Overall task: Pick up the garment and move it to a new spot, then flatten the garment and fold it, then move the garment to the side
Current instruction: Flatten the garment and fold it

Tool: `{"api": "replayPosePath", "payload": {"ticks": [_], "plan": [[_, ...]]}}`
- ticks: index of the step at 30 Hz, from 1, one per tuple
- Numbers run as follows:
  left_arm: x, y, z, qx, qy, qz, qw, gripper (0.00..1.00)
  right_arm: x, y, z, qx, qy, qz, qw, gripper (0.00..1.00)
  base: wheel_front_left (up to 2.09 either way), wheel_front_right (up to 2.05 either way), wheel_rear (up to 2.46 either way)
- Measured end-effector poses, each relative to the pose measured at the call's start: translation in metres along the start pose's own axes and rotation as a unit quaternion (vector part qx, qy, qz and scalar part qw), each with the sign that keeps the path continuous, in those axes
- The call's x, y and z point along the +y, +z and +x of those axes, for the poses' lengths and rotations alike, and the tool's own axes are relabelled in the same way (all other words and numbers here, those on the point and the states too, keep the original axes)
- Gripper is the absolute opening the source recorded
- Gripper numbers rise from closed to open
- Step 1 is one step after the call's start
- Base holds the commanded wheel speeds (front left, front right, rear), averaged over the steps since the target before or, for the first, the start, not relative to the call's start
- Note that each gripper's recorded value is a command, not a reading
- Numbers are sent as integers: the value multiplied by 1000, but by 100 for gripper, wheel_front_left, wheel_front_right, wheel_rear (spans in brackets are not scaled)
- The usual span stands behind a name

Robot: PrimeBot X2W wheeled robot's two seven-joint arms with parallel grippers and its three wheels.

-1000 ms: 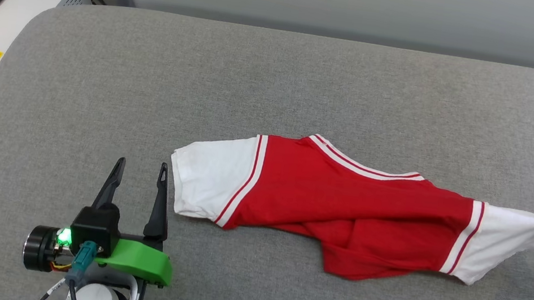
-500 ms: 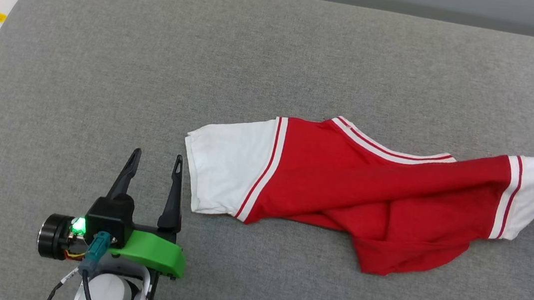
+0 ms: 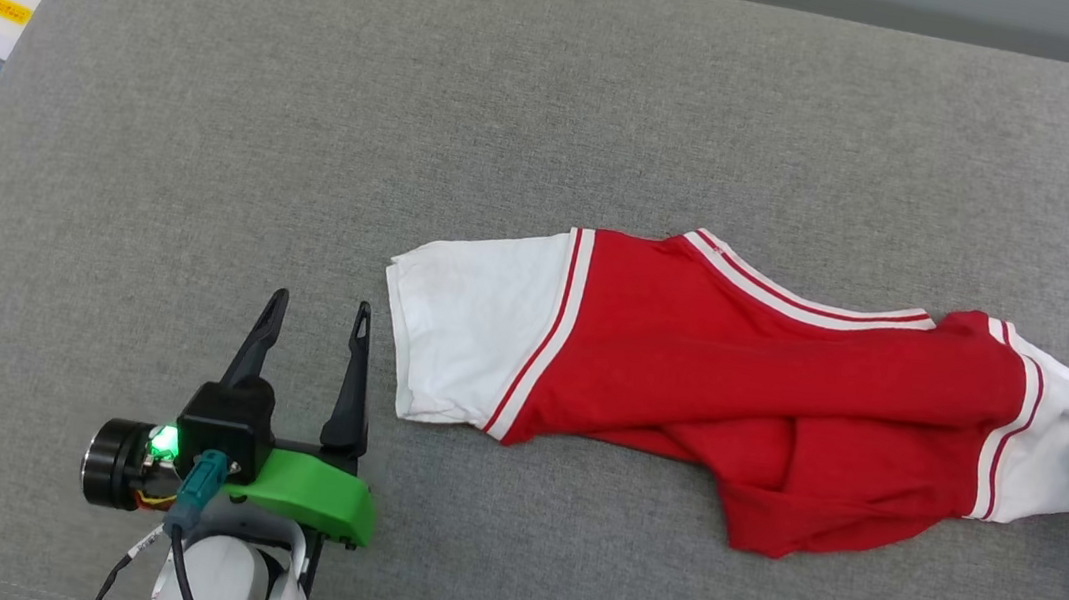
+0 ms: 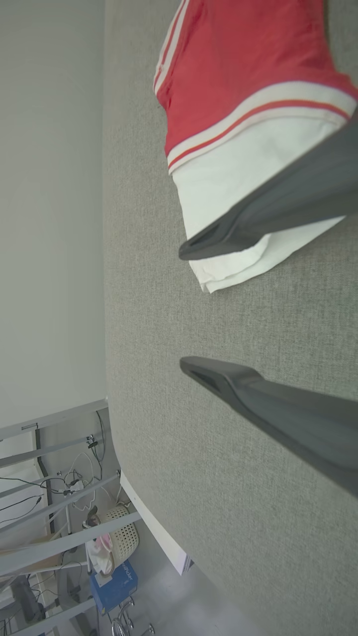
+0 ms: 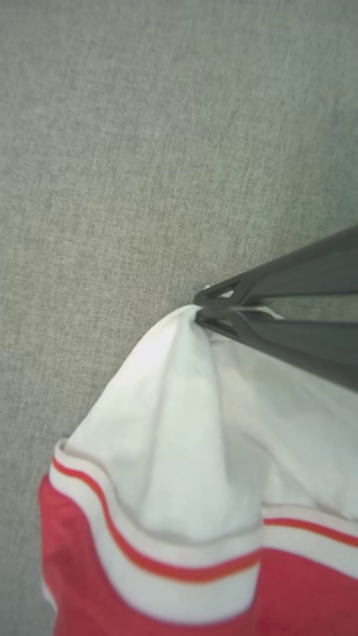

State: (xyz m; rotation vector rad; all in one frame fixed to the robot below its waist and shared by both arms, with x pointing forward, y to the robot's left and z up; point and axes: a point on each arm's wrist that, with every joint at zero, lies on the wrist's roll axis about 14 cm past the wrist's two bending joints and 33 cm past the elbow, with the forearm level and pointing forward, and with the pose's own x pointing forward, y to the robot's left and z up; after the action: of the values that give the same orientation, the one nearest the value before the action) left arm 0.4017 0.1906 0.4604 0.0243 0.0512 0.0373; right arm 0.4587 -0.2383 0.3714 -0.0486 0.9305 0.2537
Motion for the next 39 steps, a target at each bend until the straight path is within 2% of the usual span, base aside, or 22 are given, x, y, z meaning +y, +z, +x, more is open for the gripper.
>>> {"api": "replayPosePath", "payload": {"ticks": [1, 2, 5, 10, 13, 17, 24, 28, 32, 35, 39], "plan": [[1, 1, 0, -1, 1, 0, 1000, 100, 0, 2, -1, -11, -1, 1, 1000, 41, 0, 0, 0], [3, 3, -1, -4, 3, 0, 1000, 100, 0, 6, -3, -28, -1, 1, 1000, 100, 0, 0, 0], [7, 9, -3, -12, 5, -1, 1000, 100, 0, 22, -12, -87, -2, -2, 996, 100, 0, 0, 0], [15, 23, -4, -32, 0, 0, 999, 100, 0, 51, -42, -218, -6, -6, 976, 100, 0, 0, 0], [20, 28, -1, -39, -8, 3, 999, 100, -1, 54, -57, -262, -11, -8, 965, 100, 0, 0, 0], [21, 41, 18, -53, -36, 17, 998, 100, 0, 64, -79, -337, -21, -10, 941, 100, 0, 0, 0], [15, 62, 61, -43, -86, 44, 994, 100, 14, 66, -98, -407, -28, -5, 913, 100, 0, 0, 0], [-2, 66, 82, 7, -131, 54, 990, 100, 28, 59, -100, -416, -24, -1, 909, 100, 0, 0, 0], [-16, 55, 94, 94, -173, 58, 979, 100, 40, 47, -98, -408, -20, 4, 913, 100, 0, 0, 0], [-22, 36, 94, 180, -198, 79, 960, 100, 43, 41, -98, -401, -21, 11, 916, 100, 0, 0, 0], [-30, 9, 87, 288, -228, 93, 926, 100, 45, 36, -95, -390, -24, 12, 920, 100, 0, 0, 0]]}}
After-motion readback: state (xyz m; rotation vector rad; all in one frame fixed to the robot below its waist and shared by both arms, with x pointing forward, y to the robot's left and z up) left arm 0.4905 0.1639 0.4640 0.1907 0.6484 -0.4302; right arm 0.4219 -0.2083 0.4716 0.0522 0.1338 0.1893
